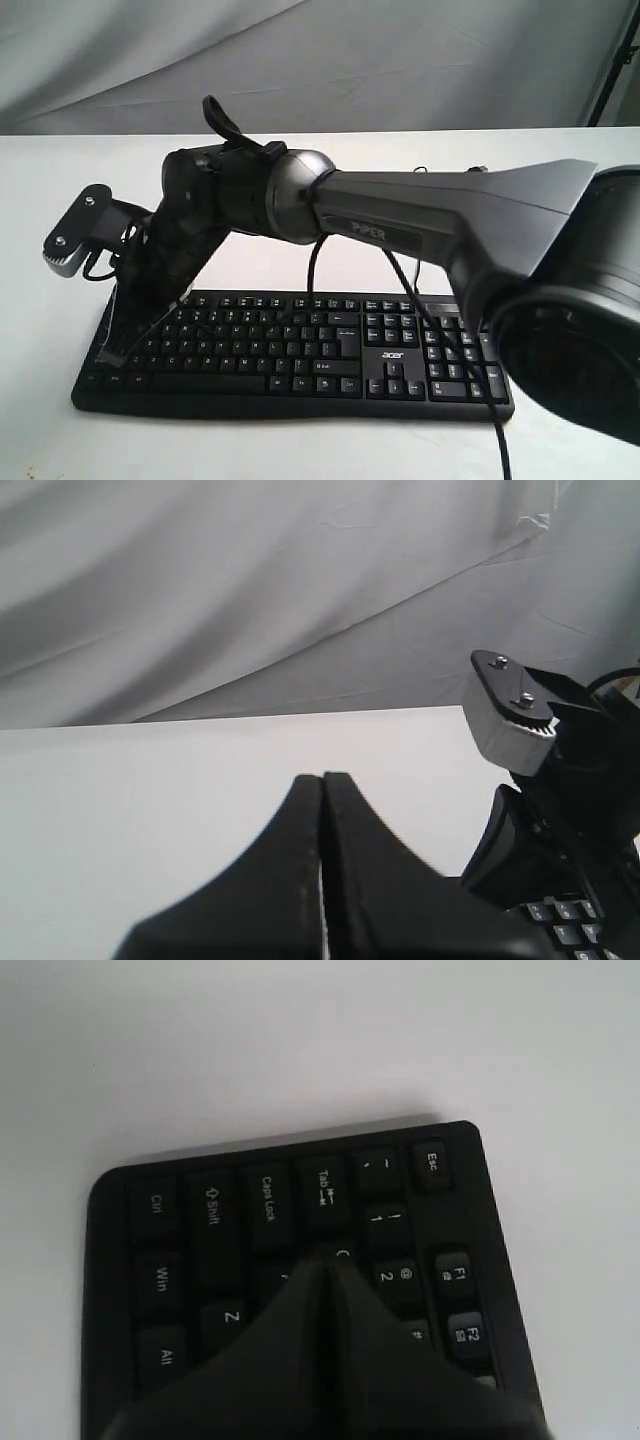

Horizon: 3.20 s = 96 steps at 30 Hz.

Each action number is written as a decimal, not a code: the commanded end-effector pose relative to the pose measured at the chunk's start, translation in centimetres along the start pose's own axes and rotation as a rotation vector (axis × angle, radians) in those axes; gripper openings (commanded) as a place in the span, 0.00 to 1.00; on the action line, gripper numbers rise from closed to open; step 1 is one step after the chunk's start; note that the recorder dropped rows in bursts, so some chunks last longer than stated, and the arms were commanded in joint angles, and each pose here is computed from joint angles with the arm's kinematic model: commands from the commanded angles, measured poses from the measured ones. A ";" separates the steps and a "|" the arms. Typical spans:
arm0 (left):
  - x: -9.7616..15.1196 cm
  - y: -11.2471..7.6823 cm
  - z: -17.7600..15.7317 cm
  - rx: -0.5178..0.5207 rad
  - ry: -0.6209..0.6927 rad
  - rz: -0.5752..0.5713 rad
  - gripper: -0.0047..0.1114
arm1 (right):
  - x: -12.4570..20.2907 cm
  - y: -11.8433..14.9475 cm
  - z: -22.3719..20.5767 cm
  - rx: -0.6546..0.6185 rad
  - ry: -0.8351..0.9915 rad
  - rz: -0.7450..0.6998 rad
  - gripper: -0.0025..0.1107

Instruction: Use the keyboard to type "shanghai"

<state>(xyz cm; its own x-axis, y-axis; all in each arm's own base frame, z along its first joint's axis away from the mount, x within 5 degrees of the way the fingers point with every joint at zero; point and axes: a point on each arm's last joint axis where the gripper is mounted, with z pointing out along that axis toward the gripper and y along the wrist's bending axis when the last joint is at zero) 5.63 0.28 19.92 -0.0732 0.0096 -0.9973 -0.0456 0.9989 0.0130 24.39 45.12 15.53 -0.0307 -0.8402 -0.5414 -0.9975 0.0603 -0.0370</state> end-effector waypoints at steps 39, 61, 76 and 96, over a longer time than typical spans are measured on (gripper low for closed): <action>0.0 0.0 0.0 0.007 -0.006 -0.004 0.04 | 1.1 0.5 1.6 -0.020 0.079 -0.029 0.02; 0.0 0.0 0.0 0.007 -0.006 -0.004 0.04 | 7.5 1.3 -4.6 0.116 0.007 0.145 0.02; 0.0 0.0 0.0 0.007 -0.006 -0.004 0.04 | 7.1 0.7 -2.7 0.083 0.037 0.146 0.02; 0.0 0.0 0.0 0.007 -0.006 -0.004 0.04 | 8.2 0.5 -1.6 0.062 0.077 0.167 0.02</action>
<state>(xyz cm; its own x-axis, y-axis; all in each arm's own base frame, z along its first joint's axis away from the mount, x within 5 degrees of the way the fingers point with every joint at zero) 5.63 0.28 19.92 -0.0732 0.0096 -0.9973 -0.0456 0.9989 0.0130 23.22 37.50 12.36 -0.1983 -0.8577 -0.4743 -0.9736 0.2283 -0.0058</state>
